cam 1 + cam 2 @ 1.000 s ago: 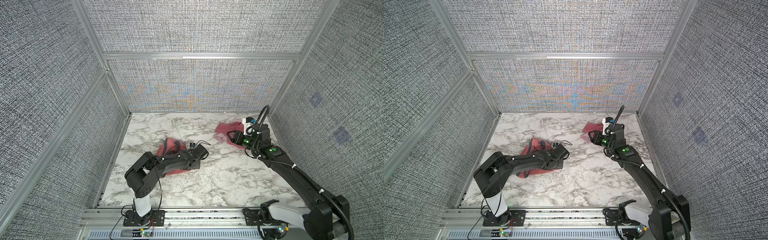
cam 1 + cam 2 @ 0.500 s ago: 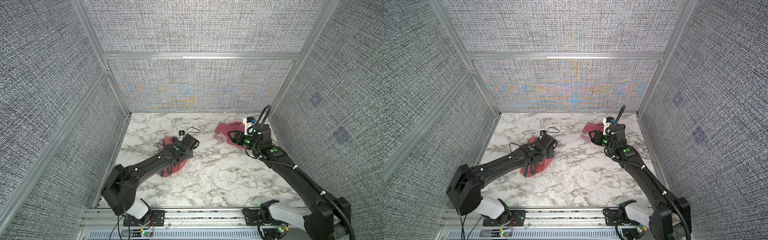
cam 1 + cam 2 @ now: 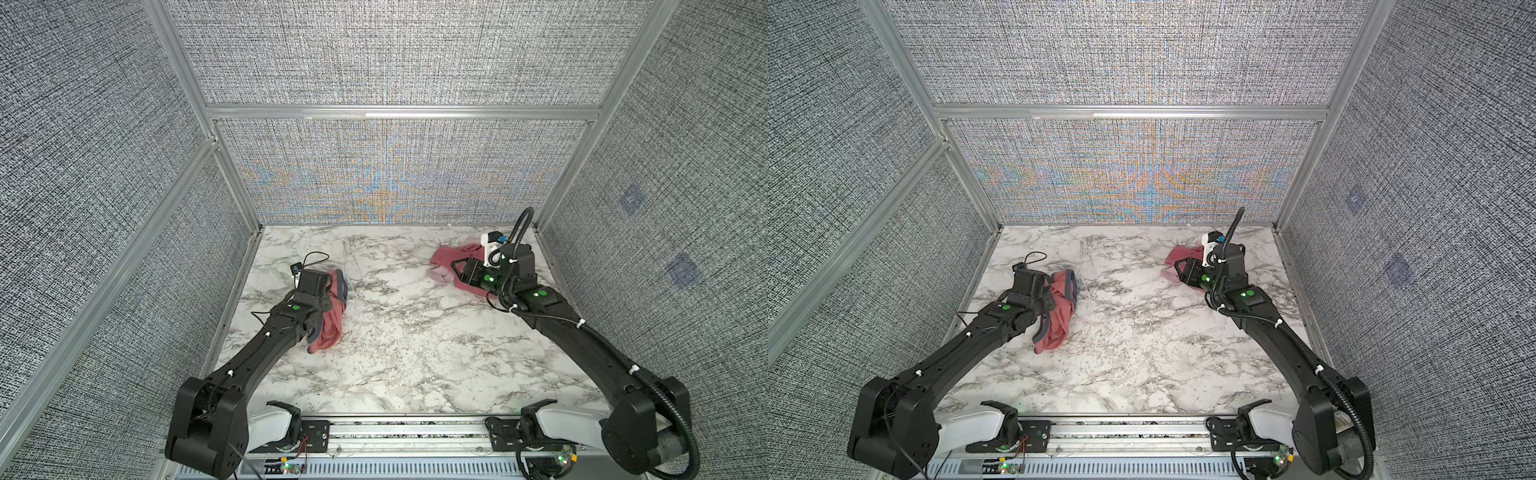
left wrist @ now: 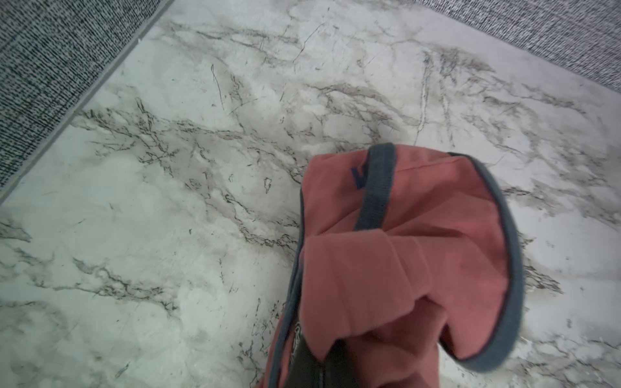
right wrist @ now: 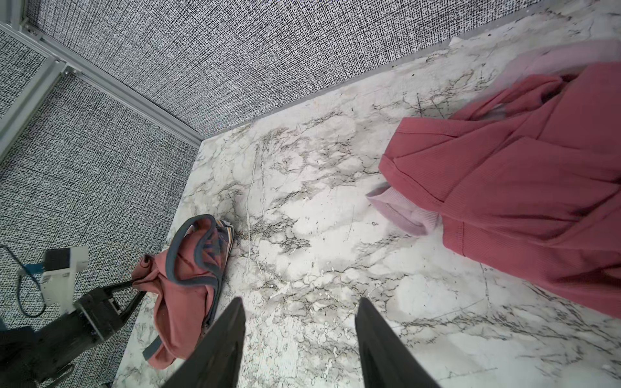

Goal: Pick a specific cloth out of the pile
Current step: 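Drag the red T-shirt with the left gripper toward the table edge nearest it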

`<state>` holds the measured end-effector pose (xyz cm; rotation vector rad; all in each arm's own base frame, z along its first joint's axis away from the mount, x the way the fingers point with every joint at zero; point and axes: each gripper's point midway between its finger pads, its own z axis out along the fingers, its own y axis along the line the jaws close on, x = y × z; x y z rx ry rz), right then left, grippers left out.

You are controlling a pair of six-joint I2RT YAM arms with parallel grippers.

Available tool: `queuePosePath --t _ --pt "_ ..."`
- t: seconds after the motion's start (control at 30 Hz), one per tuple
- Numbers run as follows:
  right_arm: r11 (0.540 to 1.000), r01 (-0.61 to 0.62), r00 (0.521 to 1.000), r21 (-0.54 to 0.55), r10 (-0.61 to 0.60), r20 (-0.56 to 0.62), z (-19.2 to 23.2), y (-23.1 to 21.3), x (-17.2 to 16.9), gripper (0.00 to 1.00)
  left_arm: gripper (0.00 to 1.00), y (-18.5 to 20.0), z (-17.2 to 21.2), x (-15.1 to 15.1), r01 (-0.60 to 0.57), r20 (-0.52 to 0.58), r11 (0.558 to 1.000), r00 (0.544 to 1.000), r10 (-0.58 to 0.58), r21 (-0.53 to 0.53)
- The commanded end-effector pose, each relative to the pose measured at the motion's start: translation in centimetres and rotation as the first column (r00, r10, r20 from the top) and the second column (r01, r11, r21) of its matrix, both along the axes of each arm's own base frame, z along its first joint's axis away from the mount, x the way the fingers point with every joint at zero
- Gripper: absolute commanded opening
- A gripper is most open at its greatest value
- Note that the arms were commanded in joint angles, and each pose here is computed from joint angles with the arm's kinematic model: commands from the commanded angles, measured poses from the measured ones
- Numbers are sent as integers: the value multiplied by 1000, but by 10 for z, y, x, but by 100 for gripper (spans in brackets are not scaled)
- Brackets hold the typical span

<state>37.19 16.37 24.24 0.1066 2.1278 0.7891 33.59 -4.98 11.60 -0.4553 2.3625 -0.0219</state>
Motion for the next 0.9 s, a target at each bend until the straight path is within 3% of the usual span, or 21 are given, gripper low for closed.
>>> queuePosePath --t 0.0,0.37,0.87 --pt "1000 -13 1000 22 13 21 9 5 3 55 0 1 -11 16 13 19 999 1000 -12 -49" --pt "1000 4 1000 -9 -4 20 11 -1 2 55 0 5 -68 43 -44 -51 988 998 37 -151" --pt "999 15 1000 -34 -14 22 15 -2 10 55 0 112 -66 47 -307 -36 930 951 306 -200"
